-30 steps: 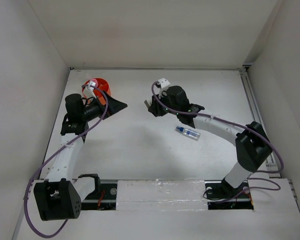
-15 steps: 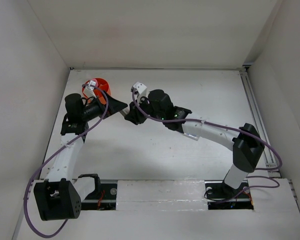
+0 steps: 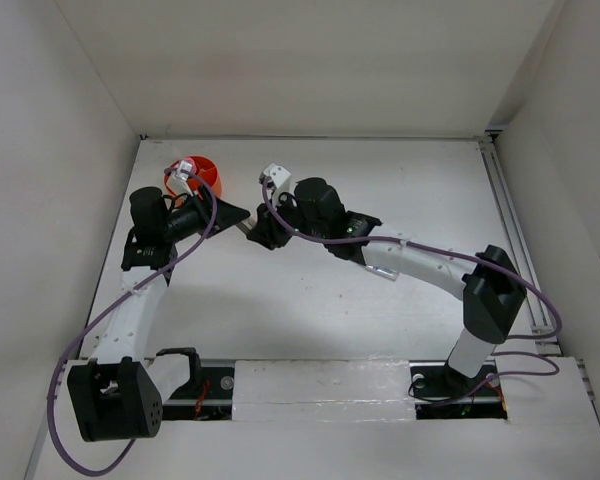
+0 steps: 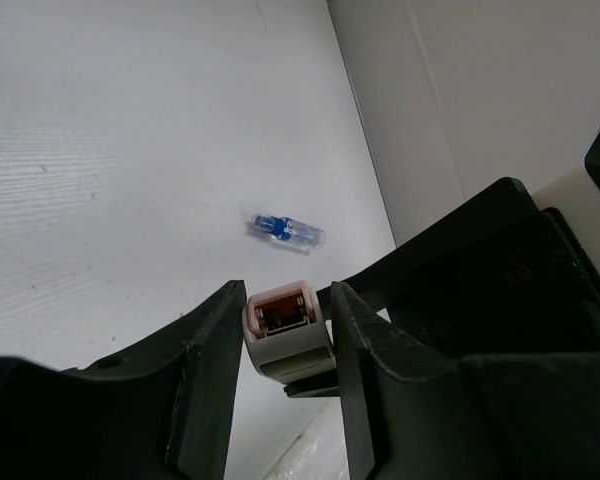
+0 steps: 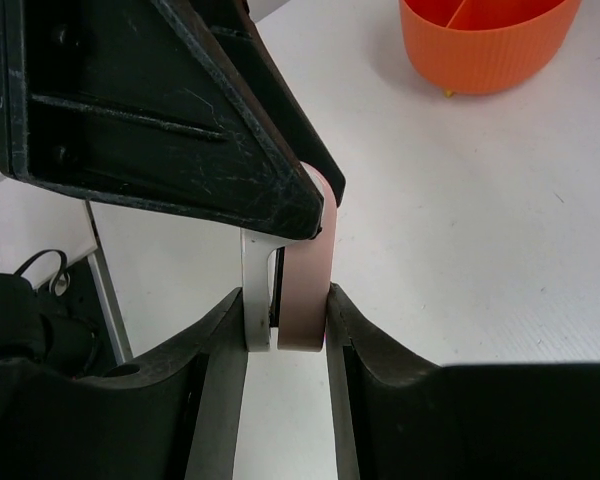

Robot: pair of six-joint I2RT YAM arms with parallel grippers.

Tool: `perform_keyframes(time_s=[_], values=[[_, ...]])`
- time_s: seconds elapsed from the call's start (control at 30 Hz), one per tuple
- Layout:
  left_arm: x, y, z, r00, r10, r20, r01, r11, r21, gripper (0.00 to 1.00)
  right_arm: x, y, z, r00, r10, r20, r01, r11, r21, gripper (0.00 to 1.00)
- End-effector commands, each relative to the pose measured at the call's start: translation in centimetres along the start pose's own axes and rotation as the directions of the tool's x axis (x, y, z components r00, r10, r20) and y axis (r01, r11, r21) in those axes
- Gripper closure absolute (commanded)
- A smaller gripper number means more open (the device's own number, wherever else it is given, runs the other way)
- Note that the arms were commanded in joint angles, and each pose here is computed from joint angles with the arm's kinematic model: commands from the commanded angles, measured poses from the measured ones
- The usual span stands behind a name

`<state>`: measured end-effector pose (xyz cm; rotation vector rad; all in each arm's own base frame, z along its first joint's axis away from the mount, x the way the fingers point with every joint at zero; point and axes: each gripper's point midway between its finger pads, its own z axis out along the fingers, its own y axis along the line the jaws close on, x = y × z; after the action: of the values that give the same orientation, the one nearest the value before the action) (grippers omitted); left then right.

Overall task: Sort the stationery into containers
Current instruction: Pass the stationery from the right arm to the left

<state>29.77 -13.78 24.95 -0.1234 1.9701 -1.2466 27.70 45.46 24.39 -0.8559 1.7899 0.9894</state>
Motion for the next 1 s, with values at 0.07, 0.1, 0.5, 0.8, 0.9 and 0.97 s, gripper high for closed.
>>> perform_keyframes(time_s=[0.07, 0.1, 0.5, 0.8, 0.9, 0.97], values=[[-0.8, -1.7, -0.3, 0.998, 0.062, 0.021, -0.063, 0.996, 0.055, 0.76, -4.3, 3.2, -0.1, 0.992, -0.030, 0.120, 0.046, 0.990, -0.134, 1.00], [-0.8, -1.7, -0.3, 0.998, 0.062, 0.021, -0.063, 0.996, 0.055, 0.84, -3.9, 3.1, 0.0, 0.993, -0.028, 0.111, 0.043, 0.990, -0.132, 1.00], [-2.1, -2.7, -0.6, 0.995, 0.084, 0.053, -0.086, 0.996, 0.037, 1.00, -4.1, 0.9, 0.8, 0.991, 0.015, 0.131, -0.004, 0.996, -0.087, 0.89], [-3.4, -2.8, -0.8, 0.991, 0.089, 0.103, -0.089, 0.996, 0.000, 1.00, -3.8, -0.5, 0.4, 0.991, 0.020, 0.135, -0.011, 0.998, -0.069, 0.20], [-3.9, -2.8, -0.8, 0.987, 0.104, 0.123, -0.103, 0.995, -0.016, 1.00, -3.5, -1.1, 0.0, 0.991, 0.033, 0.129, -0.026, 0.998, -0.059, 0.17], [-4.3, -2.2, -0.9, 0.985, 0.101, 0.139, -0.094, 0.994, -0.058, 1.00, -3.3, -1.6, -0.3, 0.991, 0.036, 0.128, -0.030, 0.998, -0.048, 0.15]])
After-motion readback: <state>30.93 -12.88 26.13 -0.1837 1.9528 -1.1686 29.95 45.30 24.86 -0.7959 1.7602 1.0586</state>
